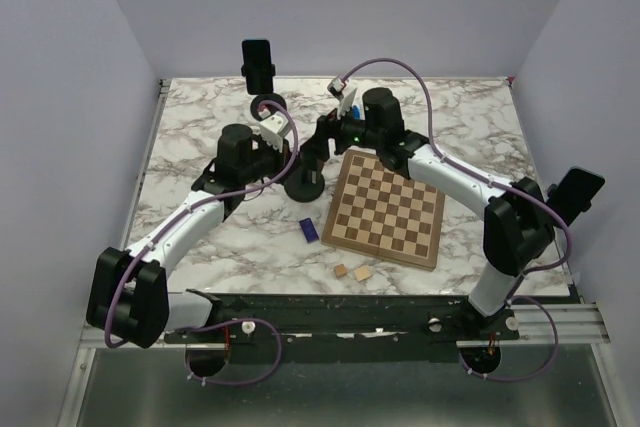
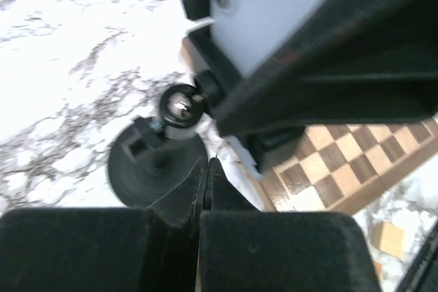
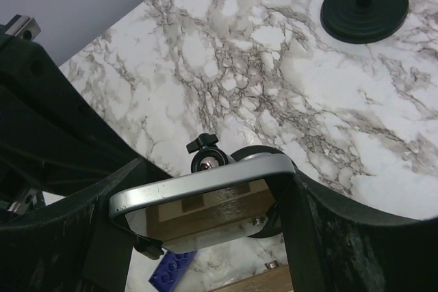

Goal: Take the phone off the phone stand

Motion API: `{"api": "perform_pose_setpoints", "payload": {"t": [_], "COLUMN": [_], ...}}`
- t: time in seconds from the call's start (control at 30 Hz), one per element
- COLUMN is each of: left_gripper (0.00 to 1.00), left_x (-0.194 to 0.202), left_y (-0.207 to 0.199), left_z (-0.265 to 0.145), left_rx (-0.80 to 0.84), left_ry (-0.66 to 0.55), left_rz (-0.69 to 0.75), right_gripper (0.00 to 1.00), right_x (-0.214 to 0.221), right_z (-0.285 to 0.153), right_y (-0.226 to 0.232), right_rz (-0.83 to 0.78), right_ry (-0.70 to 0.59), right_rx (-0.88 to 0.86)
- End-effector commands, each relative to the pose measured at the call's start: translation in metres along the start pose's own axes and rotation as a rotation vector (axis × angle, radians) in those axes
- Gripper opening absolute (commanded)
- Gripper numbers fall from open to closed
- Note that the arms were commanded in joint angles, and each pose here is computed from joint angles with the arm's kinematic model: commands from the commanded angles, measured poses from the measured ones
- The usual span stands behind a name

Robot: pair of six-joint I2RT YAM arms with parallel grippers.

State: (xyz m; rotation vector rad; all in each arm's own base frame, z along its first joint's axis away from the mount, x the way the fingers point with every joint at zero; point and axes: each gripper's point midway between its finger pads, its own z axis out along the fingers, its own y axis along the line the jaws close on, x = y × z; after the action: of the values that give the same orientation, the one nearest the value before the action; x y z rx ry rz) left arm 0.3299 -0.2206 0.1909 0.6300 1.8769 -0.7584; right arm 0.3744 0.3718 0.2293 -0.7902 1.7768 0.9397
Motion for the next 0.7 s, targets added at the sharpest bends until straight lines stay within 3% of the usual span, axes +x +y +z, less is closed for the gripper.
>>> {"api": "perform_pose_setpoints", "payload": {"t": [0.0,0.03,0.13,0.17,0.4,0.53,0.67], "left_gripper": [0.0,0.04,0.46,0.54,0.82,0.82,0.73], "left_x": [-0.017,-0.021,-0.029,-0.032,-0.031,-0.031,-0.035], "left_y": [0.012,0.005,-0.01,-0.013,-0.028,-0.025,-0.013], "left_z": [-0.008,-0.011,-0.02,-0.023,-0.021,-0.015,-0.01], "left_rx": [-0.066,-0.044,-0.018,-0.013,0.016,-0.016,-0.087], "left_ry": [-0.04,-0.044,-0.08,-0.1,-0.094,-0.078,-0.078], "left_rz": [0.037,0.042,0.063,0.078,0.095,0.077,0.049], "right_gripper": [0.01,0.01,0.01,0.01,0.01,0.01,0.01], "right_x": [-0.027,-0.029,-0.032,-0.032,-0.03,-0.031,-0.035], "right_z": [0.005,0.007,0.009,0.01,0.017,0.017,0.016], "right_y": [0.007,0.003,-0.004,-0.006,-0.019,-0.021,-0.016], "right_rz": [0.094,0.121,0.159,0.168,0.204,0.227,0.223], "right_ry": [-0.056,-0.056,-0.057,-0.052,-0.025,-0.026,-0.043], "right_rx": [0.045,0.079,0.139,0.15,0.208,0.24,0.241]}}
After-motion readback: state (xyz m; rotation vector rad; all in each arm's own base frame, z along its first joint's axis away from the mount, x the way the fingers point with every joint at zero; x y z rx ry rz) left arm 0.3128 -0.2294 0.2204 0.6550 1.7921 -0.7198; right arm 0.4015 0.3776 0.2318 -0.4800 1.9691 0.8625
